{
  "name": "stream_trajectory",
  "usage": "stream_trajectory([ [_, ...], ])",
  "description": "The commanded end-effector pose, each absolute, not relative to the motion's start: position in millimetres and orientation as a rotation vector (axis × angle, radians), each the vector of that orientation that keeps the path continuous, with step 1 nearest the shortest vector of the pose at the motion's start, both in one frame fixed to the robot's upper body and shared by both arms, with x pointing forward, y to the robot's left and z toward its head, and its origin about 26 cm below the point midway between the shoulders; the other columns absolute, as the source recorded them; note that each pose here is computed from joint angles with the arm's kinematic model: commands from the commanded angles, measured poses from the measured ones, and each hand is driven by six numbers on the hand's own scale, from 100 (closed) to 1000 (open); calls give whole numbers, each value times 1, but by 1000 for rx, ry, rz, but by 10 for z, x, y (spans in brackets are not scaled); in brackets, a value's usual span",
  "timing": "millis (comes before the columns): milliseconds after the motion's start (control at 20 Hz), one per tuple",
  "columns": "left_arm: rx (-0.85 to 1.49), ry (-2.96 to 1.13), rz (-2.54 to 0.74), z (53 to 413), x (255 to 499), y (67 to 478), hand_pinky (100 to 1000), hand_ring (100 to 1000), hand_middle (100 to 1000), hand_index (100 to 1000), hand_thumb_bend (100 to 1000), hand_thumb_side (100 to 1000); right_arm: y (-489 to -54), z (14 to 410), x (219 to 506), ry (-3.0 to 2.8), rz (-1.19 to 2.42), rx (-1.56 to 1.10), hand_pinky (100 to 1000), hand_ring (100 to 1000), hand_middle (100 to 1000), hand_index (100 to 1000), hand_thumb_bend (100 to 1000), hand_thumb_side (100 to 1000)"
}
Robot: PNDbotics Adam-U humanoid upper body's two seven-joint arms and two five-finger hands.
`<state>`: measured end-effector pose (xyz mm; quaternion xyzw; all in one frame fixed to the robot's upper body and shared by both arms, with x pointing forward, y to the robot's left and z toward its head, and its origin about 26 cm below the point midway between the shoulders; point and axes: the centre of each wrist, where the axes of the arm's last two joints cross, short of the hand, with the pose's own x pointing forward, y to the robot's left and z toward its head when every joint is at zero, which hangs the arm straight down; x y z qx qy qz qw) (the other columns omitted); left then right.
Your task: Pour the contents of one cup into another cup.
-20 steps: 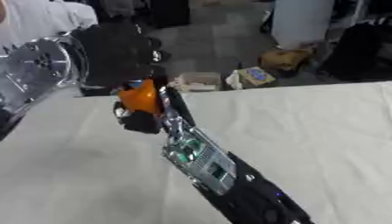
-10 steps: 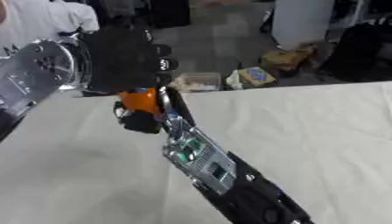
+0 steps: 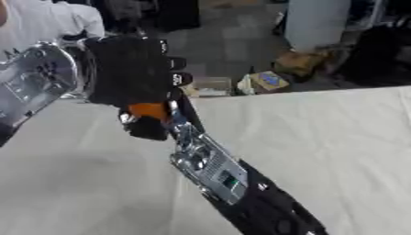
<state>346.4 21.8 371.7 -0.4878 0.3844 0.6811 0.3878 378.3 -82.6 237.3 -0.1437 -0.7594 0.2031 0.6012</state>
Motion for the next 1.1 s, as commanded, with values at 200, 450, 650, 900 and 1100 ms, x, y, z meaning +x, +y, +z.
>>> stream_trajectory([
  [200, -1194, 932, 1658, 3853, 3288, 201, 700, 759, 725, 764, 192, 100, -882, 2485, 3799, -1775, 432, -360, 463, 474, 479, 575, 100, 252],
  [450, -1297, 1052, 1632, 3934, 3325, 306, 724, 753, 723, 770, 194, 100, -897, 2474, 3802, -1770, 427, -359, 463, 474, 479, 575, 100, 253],
  [650, -1515, 1393, 1549, 4008, 3493, 498, 468, 670, 663, 777, 112, 100, -914, 2469, 3792, -1772, 426, -359, 463, 474, 479, 575, 100, 253],
  [900, -1667, 1955, 1378, 4002, 3615, 756, 100, 481, 564, 786, 100, 100, -962, 2478, 3750, -1784, 434, -360, 464, 474, 479, 576, 100, 252],
  [1100, -1714, 2288, 1210, 4024, 3575, 964, 100, 426, 523, 787, 100, 100, -1044, 2495, 3696, -1793, 442, -364, 464, 475, 479, 576, 100, 252],
])
